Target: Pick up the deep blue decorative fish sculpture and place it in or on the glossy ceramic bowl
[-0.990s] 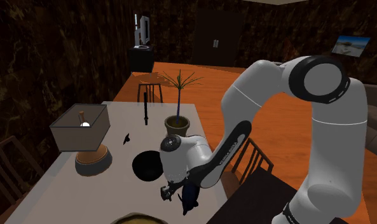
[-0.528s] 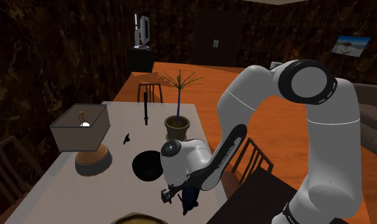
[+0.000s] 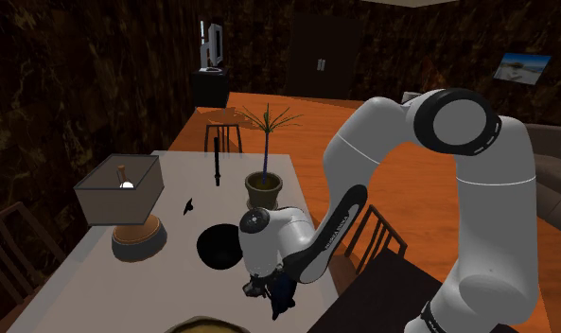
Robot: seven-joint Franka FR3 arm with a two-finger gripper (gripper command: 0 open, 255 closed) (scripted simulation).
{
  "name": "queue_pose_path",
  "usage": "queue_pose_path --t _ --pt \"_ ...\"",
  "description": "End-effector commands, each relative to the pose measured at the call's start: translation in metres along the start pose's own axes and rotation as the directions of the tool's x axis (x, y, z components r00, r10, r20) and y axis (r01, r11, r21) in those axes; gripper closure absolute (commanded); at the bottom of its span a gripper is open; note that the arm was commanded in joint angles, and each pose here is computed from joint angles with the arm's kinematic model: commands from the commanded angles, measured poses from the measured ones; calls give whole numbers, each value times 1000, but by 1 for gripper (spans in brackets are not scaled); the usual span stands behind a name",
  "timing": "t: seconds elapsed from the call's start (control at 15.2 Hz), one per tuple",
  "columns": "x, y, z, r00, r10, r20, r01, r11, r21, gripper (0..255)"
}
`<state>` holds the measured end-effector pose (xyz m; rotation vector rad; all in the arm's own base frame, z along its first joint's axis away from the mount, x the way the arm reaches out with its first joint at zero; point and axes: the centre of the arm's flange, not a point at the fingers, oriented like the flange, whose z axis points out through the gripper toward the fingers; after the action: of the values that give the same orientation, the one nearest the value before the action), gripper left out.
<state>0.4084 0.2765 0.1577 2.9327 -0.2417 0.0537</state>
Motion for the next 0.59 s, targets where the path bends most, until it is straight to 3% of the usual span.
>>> queue_pose_path --t 0.0,0.53 --pt "0 0 0 1000 0 0 0 1000 0 255" --pt "1 2 -10 1000 0 0 0 1000 0 255"
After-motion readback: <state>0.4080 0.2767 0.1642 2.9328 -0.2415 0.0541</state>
